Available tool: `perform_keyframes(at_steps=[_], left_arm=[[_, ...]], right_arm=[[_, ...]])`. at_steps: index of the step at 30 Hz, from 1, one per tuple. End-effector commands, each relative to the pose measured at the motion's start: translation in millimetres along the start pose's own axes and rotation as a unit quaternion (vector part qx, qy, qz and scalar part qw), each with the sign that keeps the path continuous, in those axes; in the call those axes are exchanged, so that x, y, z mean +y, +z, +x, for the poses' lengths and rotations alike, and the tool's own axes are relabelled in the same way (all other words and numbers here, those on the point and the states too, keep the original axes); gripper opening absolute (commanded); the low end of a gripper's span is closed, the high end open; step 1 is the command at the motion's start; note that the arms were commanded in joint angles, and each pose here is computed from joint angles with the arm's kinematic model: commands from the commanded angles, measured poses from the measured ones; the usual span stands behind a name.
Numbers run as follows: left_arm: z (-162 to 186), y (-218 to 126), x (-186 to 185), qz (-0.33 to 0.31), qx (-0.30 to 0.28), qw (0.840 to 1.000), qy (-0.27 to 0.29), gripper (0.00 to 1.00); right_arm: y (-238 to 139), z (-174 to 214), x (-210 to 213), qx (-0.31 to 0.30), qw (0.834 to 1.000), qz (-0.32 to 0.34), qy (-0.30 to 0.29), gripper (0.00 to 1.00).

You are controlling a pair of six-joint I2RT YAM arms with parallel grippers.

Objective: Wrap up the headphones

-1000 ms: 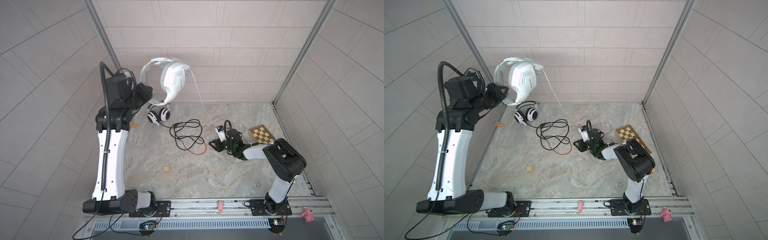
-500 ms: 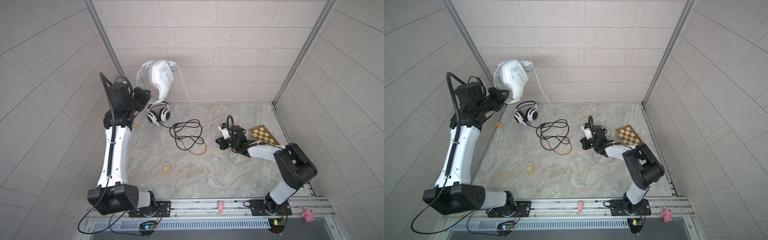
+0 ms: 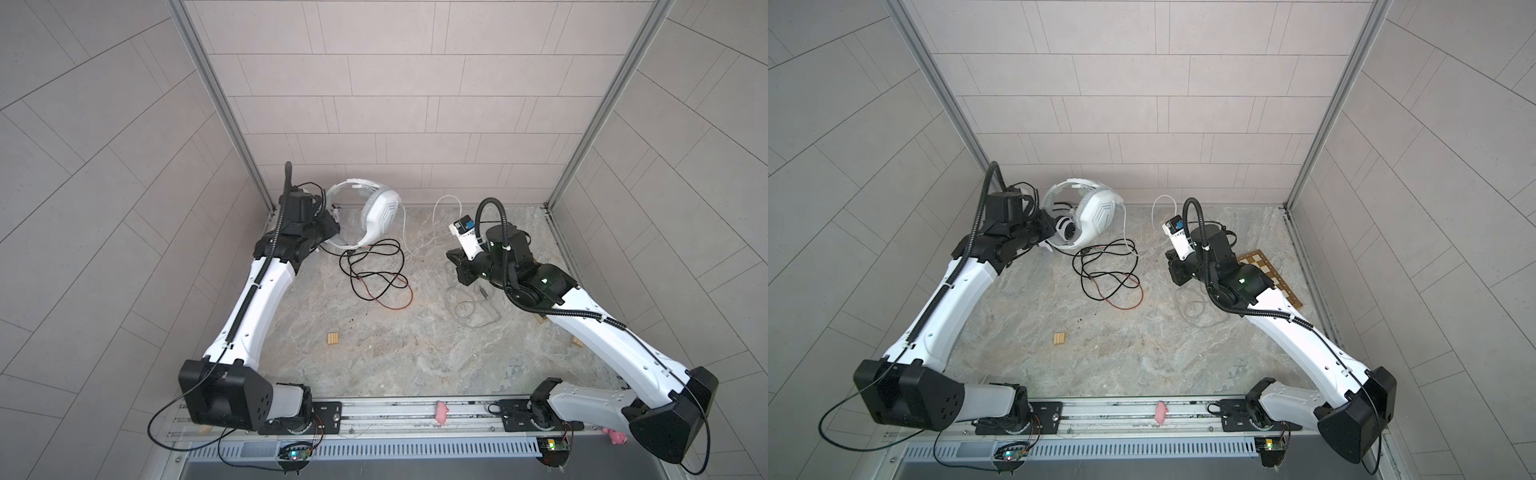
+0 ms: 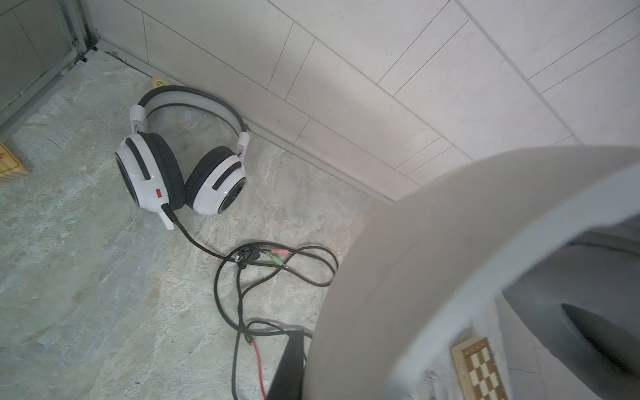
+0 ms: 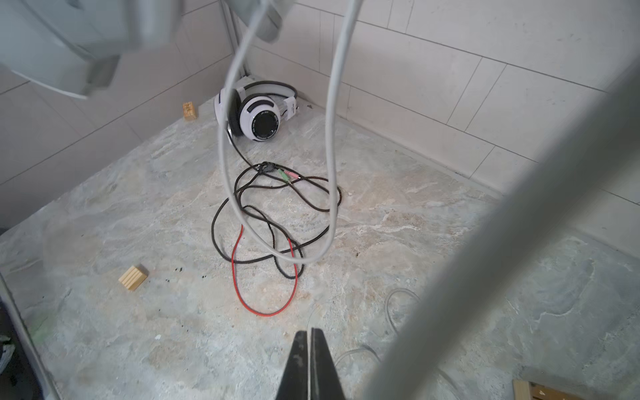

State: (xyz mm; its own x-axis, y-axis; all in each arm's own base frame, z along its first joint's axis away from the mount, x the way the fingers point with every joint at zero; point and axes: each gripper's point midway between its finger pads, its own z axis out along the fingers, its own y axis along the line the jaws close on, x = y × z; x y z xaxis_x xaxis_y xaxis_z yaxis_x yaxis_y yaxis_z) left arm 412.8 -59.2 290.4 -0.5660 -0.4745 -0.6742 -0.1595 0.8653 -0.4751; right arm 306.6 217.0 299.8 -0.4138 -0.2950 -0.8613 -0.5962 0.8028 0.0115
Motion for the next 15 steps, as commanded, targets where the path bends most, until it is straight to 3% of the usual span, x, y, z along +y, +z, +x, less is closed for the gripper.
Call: perform_keyframes(at_steps=[1,4,8,15], left_arm=[[-3,13,-7,0.012,-0.001,1.0,0.026,0.0],[15,29,-7,0.024,0.042,0.999,0.018,0.0],[36,45,-4,0.023,0.09,0.996,0.013,0.0],[55,48,1,-0.052,0.126,0.986,0.101,0.0]], right_arm=[[-5,26,11,0.081,0.995,0.006,-0.051,0.01],[-1,30,31,0.121,0.987,0.003,-0.101,0.01],[-1,20,53,0.127,0.982,-0.004,-0.136,0.01],[-8,2,109,0.094,0.979,-0.081,-0.162,0.01]])
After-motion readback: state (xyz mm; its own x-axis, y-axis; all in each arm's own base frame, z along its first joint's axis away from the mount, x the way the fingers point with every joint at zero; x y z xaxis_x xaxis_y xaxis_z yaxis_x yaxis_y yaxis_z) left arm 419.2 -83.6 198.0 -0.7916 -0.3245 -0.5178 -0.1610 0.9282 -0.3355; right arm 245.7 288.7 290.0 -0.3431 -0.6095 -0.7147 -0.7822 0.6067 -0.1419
